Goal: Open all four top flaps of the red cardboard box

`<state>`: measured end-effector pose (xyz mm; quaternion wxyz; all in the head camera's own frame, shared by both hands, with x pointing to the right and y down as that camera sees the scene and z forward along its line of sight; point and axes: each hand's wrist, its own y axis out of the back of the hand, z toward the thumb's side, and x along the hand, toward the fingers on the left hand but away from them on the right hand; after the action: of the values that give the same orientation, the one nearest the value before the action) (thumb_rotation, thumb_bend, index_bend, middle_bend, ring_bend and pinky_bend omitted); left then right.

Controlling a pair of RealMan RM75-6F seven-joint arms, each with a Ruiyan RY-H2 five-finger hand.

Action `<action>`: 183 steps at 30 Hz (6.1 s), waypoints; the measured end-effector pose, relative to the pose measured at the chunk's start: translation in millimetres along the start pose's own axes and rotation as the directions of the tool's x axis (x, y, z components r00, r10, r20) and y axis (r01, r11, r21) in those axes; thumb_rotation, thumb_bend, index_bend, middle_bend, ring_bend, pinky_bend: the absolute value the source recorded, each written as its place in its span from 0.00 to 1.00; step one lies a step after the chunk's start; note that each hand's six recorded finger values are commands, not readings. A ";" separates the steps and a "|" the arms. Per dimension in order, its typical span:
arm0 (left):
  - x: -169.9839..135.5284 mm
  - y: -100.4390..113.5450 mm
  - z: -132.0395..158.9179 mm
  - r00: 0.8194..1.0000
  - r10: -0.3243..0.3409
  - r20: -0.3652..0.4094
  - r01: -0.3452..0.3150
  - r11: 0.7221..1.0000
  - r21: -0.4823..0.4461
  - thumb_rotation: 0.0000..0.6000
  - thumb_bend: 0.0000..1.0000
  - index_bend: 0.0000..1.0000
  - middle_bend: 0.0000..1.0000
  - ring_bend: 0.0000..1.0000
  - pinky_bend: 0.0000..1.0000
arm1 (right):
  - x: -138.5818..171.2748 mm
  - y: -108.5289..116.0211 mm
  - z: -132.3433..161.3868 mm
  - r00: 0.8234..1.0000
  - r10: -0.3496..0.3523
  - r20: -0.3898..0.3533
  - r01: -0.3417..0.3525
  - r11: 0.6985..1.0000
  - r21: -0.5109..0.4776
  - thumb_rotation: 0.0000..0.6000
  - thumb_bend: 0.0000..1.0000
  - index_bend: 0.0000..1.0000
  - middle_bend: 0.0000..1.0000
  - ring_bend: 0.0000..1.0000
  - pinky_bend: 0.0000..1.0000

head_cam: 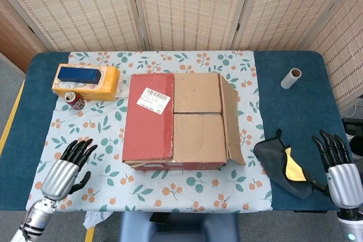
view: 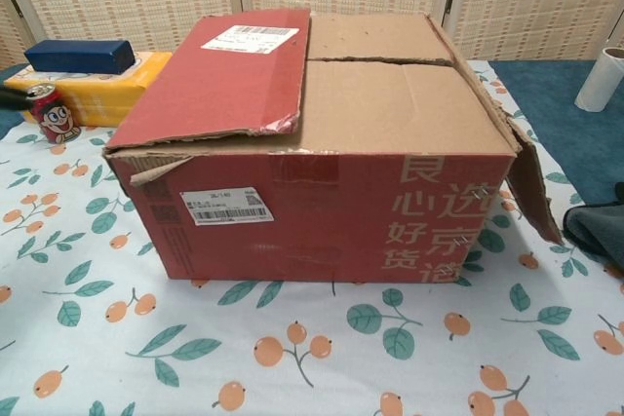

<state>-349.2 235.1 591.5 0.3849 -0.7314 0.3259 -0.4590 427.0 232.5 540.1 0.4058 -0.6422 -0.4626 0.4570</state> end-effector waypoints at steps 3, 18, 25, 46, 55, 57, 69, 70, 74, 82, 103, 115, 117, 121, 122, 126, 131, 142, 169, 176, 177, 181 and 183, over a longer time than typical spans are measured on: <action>18.6 13.8 20.2 0.998 0.053 0.037 -0.052 0.998 -0.022 1.00 0.55 0.00 0.00 0.00 0.00 | 3.0 3.0 -8.9 1.000 0.006 0.018 -0.006 1.000 -0.019 1.00 0.36 0.00 0.00 0.00 0.00; 91.0 34.4 77.6 0.998 0.053 0.038 -0.052 0.998 -0.027 1.00 0.49 0.00 0.00 0.00 0.00 | 1.2 6.2 -26.7 0.998 0.010 0.056 -0.008 0.999 -0.033 1.00 0.36 0.00 0.00 0.00 0.00; 116.7 24.1 104.2 0.999 -0.027 0.042 0.029 0.999 -0.043 1.00 0.37 0.00 0.00 0.00 0.00 | 10.6 27.8 -27.6 0.997 -0.061 0.046 0.064 0.995 -0.074 1.00 0.36 0.00 0.00 0.00 0.00; 144.7 42.5 144.2 0.999 -0.022 0.044 0.027 0.993 -0.118 1.00 0.40 0.00 0.00 0.00 0.00 | 8.1 20.0 -30.8 0.998 -0.015 0.055 0.018 0.998 -0.053 1.00 0.36 0.00 0.00 0.00 0.00; 145.1 45.3 162.5 0.998 -0.033 0.057 0.040 0.990 -0.134 1.00 0.43 0.00 0.00 0.00 0.00 | 5.7 17.2 -32.5 0.998 0.003 0.062 0.001 0.998 -0.059 1.00 0.36 0.00 0.00 0.00 0.00; 141.9 45.1 166.7 0.997 -0.041 0.059 0.048 0.990 -0.131 1.00 0.44 0.00 0.00 0.00 0.00 | 5.9 17.6 -32.4 0.998 0.002 0.062 0.001 0.998 -0.060 1.00 0.37 0.00 0.00 0.00 0.00; 114.4 26.5 186.9 0.985 -0.147 0.087 0.156 0.980 -0.121 1.00 0.44 0.00 0.00 0.00 0.00 | 12.3 28.0 -31.1 0.998 -0.030 0.054 0.034 0.997 -0.073 1.00 0.37 0.00 0.00 0.00 0.00; 113.4 25.9 188.7 0.985 -0.149 0.090 0.159 0.980 -0.119 1.00 0.44 0.00 0.00 0.00 0.00 | 13.0 28.6 -31.1 0.998 -0.031 0.054 0.035 0.997 -0.073 1.00 0.36 0.00 0.00 0.00 0.00; 111.2 23.8 198.7 0.983 -0.148 0.111 0.160 0.981 -0.113 1.00 0.44 0.00 0.00 0.00 0.00 | 14.4 27.7 -29.3 0.999 -0.026 0.046 0.029 0.997 -0.068 1.00 0.37 0.00 0.00 0.00 0.00; 112.8 20.6 201.6 0.985 -0.130 0.112 0.141 0.986 -0.090 1.00 0.44 0.00 0.00 0.00 0.00 | 15.5 27.9 -28.9 0.999 -0.022 0.046 0.025 0.997 -0.070 1.00 0.36 0.00 0.00 0.00 0.00; 120.6 20.6 188.2 0.990 -0.093 0.103 0.100 0.993 -0.062 1.00 0.44 0.00 0.00 0.00 0.00 | 15.7 28.0 -29.2 0.999 -0.022 0.047 0.025 0.997 -0.068 1.00 0.36 0.00 0.00 0.00 0.00; 124.8 14.0 181.3 0.990 -0.104 0.100 0.113 0.990 -0.087 1.00 0.44 0.00 0.00 0.00 0.00 | 16.8 29.6 -28.9 0.999 -0.028 0.046 0.031 0.997 -0.071 1.00 0.36 0.00 0.00 0.00 0.00; 126.9 12.8 179.2 0.990 -0.103 0.098 0.111 0.990 -0.089 1.00 0.44 0.00 0.00 0.00 0.00 | 16.5 29.1 -29.0 0.999 -0.026 0.046 0.029 0.997 -0.070 1.00 0.36 0.00 0.00 0.00 0.00; 129.8 13.0 175.5 0.991 -0.092 0.092 0.100 0.991 -0.088 1.00 0.44 0.00 0.00 0.00 0.00 | 15.8 28.2 -29.4 0.999 -0.022 0.047 0.025 0.997 -0.070 1.00 0.36 0.00 0.00 0.00 0.00; 130.2 13.1 174.6 0.992 -0.091 0.091 0.099 0.991 -0.088 1.00 0.44 0.00 0.00 0.00 0.00 | 15.8 28.3 -29.5 0.999 -0.022 0.047 0.025 0.997 -0.070 1.00 0.36 0.00 0.00 0.00 0.00; 131.6 13.0 172.4 0.993 -0.084 0.088 0.091 0.993 -0.081 1.00 0.44 0.00 0.00 0.00 0.00 | 15.8 28.7 -29.2 0.999 -0.024 0.046 0.028 0.997 -0.070 1.00 0.36 0.00 0.00 0.00 0.00; 131.4 16.5 172.7 0.994 -0.057 0.093 0.064 0.995 -0.074 1.00 0.44 0.00 0.00 0.00 0.00 | 16.2 29.2 -29.4 0.999 -0.026 0.046 0.029 0.997 -0.070 1.00 0.37 0.00 0.00 0.00 0.00; 124.8 46.9 165.8 0.992 0.108 0.066 -0.110 0.994 0.027 1.00 0.44 0.00 0.00 0.00 0.00 | 15.8 28.7 -29.8 0.998 -0.025 0.050 0.028 0.997 -0.071 1.00 0.36 0.00 0.00 0.00 0.00; 89.7 114.1 110.3 0.912 0.408 -0.043 -0.379 0.879 0.289 1.00 0.44 0.00 0.00 0.00 0.00 | 14.6 23.7 -29.7 0.998 -0.007 0.065 0.012 0.998 -0.066 1.00 0.36 0.00 0.00 0.00 0.00; 75.8 110.8 71.9 0.902 0.410 -0.135 -0.328 0.855 0.402 1.00 0.44 0.00 0.00 0.00 0.00 | 16.2 24.7 -28.0 0.998 -0.010 0.059 0.014 0.998 -0.065 1.00 0.36 0.00 0.00 0.00 0.00; 73.6 108.8 63.6 0.900 0.410 -0.148 -0.317 0.849 0.423 1.00 0.44 0.00 0.00 0.00 0.00 | 16.3 24.5 -27.8 0.998 -0.009 0.058 0.013 0.998 -0.063 1.00 0.37 0.00 0.00 0.00 0.00; 67.1 101.0 34.2 0.894 0.408 -0.185 -0.288 0.839 0.462 1.00 0.44 0.00 0.00 0.00 0.00 | 14.3 20.6 -25.6 0.999 0.004 0.053 -0.001 0.998 -0.060 1.00 0.36 0.00 0.00 0.00 0.00; 62.6 97.8 22.2 0.895 0.399 -0.199 -0.281 0.851 0.443 1.00 0.44 0.00 0.00 0.00 0.00 | 11.0 18.3 -22.8 0.999 0.013 0.046 -0.010 0.998 -0.063 1.00 0.36 0.00 0.00 0.00 0.00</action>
<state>-317.8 140.9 527.2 0.5520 -0.4926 0.4016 -0.5398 454.8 236.4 526.3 0.3722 -0.6465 -0.4824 0.4592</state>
